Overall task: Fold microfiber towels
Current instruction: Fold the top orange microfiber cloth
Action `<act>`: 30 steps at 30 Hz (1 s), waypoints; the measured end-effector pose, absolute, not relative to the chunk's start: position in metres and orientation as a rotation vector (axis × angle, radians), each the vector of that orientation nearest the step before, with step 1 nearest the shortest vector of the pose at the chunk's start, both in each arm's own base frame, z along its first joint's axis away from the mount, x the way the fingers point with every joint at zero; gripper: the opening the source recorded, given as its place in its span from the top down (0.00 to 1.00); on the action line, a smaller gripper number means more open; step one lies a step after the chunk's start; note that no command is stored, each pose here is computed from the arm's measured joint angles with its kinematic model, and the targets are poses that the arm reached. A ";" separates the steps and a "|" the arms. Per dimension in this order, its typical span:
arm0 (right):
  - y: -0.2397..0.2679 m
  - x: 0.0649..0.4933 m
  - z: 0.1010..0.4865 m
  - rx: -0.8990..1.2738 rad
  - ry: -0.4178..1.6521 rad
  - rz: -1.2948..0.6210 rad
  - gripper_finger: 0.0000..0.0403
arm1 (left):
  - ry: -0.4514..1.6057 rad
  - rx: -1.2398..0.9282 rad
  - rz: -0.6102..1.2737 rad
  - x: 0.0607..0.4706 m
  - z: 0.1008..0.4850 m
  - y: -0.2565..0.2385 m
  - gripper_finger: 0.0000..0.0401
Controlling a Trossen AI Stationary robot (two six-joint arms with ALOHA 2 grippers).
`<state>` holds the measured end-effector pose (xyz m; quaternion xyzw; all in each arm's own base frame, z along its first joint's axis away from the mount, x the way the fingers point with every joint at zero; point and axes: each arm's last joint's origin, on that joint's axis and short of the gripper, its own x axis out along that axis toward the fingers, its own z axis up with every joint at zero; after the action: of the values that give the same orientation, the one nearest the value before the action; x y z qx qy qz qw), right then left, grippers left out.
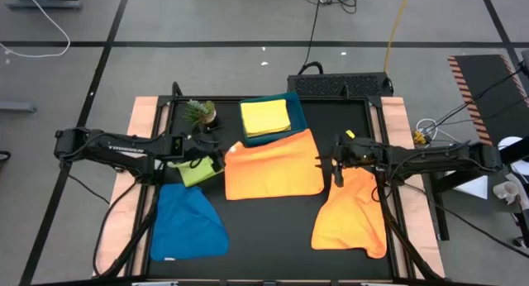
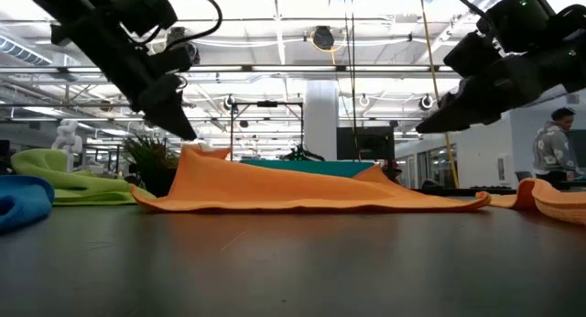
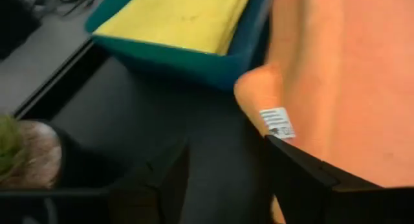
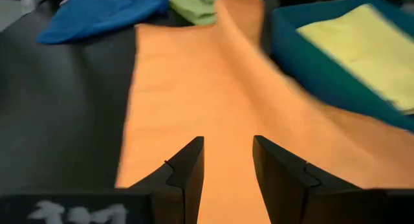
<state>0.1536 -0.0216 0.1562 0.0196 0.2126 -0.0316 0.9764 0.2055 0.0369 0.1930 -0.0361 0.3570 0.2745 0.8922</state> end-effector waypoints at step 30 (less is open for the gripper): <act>0.033 0.158 0.110 0.022 0.790 0.220 0.69 | 0.934 0.131 -0.059 0.233 0.138 -0.083 0.61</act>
<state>0.1582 0.0329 0.1101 0.0109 0.3842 0.1068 0.9170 0.2329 -0.0834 0.1376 0.0633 0.4499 -0.0283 0.8904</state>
